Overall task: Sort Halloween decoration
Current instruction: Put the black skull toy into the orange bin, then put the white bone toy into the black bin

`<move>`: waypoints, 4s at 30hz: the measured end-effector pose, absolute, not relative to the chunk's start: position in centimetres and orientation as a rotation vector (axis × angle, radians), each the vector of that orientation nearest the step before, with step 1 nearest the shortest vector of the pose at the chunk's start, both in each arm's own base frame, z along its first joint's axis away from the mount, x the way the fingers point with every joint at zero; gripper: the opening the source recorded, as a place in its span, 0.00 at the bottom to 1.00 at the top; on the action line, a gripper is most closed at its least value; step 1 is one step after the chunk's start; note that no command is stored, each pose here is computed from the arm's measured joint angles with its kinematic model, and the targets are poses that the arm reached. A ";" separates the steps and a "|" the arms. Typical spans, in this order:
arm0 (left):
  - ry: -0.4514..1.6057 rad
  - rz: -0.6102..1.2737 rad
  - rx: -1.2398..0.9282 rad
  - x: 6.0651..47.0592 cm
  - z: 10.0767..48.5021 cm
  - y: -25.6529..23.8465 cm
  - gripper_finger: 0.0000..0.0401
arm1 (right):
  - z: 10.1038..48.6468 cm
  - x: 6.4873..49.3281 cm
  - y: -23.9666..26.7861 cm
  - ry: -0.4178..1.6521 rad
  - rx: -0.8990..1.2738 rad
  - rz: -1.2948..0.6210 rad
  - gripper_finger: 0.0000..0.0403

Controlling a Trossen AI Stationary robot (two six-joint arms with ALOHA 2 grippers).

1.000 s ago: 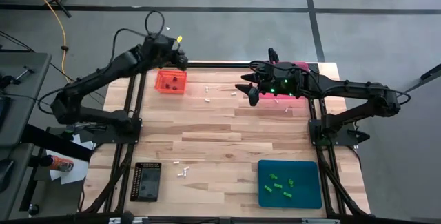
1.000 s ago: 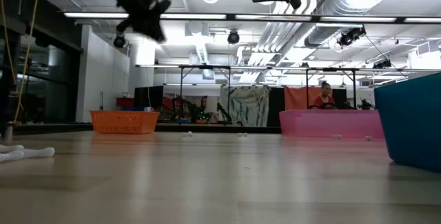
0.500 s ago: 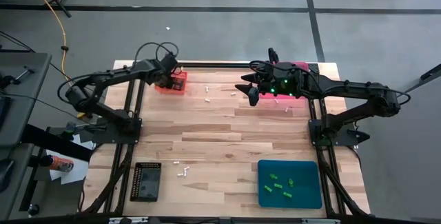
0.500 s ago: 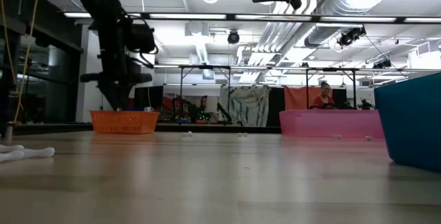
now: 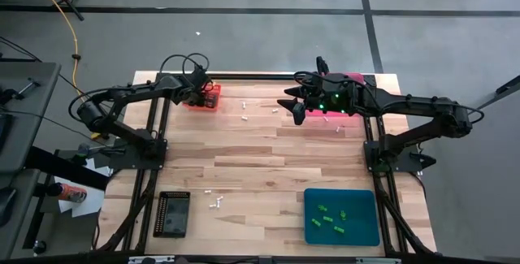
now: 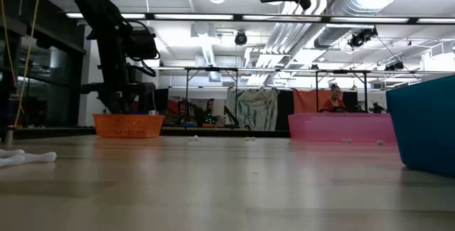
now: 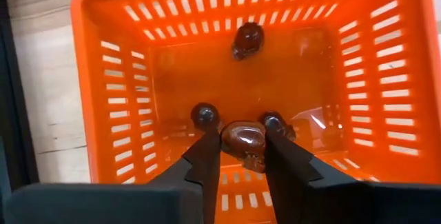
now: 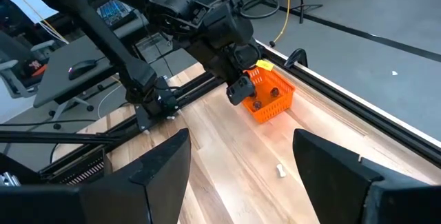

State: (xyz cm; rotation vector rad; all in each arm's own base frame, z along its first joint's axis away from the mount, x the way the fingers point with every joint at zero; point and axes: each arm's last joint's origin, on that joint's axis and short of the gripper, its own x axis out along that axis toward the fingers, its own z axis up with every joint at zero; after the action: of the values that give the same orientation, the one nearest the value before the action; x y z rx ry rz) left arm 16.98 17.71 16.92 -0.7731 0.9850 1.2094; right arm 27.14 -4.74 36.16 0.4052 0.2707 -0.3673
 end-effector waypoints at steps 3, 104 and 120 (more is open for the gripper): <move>0.974 1.213 -0.775 17.0 16.9 17.8 0.27 | 36.1 27.1 -4.7 0.273 0.405 -0.368 0.62; 1.408 0.066 0.031 22.0 13.3 -14.3 0.31 | 34.1 26.2 -4.5 0.514 0.385 -0.391 0.62; 1.393 0.102 0.036 22.1 13.2 -14.2 0.02 | 34.1 26.1 -4.6 0.510 0.378 -0.415 0.62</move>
State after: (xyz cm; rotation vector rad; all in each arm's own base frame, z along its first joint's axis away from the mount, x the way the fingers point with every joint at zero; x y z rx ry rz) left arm 22.06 -14.17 13.18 0.0362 1.3927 0.1018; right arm 26.15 -4.59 34.10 0.3778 0.5098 -0.4152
